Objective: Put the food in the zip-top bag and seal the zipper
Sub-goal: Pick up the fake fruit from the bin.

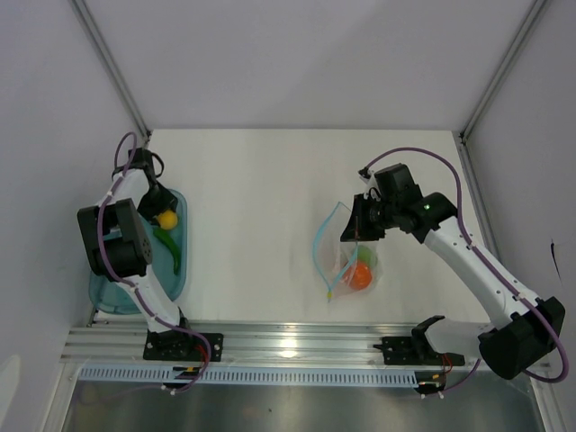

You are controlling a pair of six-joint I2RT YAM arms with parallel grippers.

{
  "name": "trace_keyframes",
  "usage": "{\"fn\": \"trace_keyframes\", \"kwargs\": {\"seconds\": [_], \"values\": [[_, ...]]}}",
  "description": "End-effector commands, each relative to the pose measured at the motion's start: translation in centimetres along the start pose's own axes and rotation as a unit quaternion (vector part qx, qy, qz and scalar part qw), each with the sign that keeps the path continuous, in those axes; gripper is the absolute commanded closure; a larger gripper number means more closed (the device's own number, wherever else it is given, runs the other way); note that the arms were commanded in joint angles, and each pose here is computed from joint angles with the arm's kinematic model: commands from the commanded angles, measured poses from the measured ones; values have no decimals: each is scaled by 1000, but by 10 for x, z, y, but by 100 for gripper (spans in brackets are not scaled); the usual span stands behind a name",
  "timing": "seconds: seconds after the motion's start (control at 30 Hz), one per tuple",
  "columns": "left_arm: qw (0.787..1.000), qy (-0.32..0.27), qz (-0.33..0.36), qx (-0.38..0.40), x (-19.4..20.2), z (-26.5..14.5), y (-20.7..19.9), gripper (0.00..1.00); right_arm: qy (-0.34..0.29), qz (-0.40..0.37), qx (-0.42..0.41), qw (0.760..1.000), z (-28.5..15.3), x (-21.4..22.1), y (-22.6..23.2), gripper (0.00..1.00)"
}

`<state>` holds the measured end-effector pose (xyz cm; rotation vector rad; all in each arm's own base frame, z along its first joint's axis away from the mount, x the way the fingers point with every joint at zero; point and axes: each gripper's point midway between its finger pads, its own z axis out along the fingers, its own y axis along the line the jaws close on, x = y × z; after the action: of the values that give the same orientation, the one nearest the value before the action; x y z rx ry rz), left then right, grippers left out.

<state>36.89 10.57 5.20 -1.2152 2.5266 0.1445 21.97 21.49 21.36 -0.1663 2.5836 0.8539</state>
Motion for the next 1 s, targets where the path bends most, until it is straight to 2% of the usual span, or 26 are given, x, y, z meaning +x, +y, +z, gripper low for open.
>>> {"fn": "trace_keyframes", "kwargs": {"seconds": [0.0, 0.03, 0.07, 0.13, 0.2, 0.23, 0.37, 0.5, 0.53, 0.7, 0.87, 0.97], "values": [[1000, -20, -11, -18, -4, -4, 13, 65, -26, -3, -18, 1000, -12, -7, 10, 100], [1000, -17, -9, -20, -2, -3, 13, 67, -28, -3, -20, 999, -13, -8, 11, 100], [1000, -16, -8, -20, -1, -3, 14, 74, -28, -3, -20, 999, -13, -8, 11, 100], [1000, -16, -8, -24, 0, -5, 16, 80, -26, -3, -18, 1000, -13, -6, 9, 100], [999, -29, -11, -26, -3, -13, 20, 96, -24, -2, -16, 1000, -13, -5, 9, 100], [999, -35, -11, -18, -3, -20, 19, 99, -22, -2, -13, 1000, -12, -6, 8, 100], [999, -30, -13, 25, 6, -39, 13, 99, -20, 0, -10, 1000, -10, -6, 7, 100], [994, -65, -17, 81, 14, -72, 10, 100, -12, 5, -1, 1000, -6, -3, 2, 100], [990, -90, -17, 103, 10, -92, 7, 99, -10, 5, -1, 1000, -5, -2, 1, 100], [975, -128, 44, 175, 31, -137, -13, 99, -5, 9, 4, 1000, 1, -2, -2, 100], [945, -171, 89, 266, 55, -195, -34, 100, -5, 9, 6, 1000, 4, -6, -1, 100], [909, -148, 149, 360, 95, -229, -66, 99, -5, 9, 9, 1000, 4, -8, -1, 100]]}}
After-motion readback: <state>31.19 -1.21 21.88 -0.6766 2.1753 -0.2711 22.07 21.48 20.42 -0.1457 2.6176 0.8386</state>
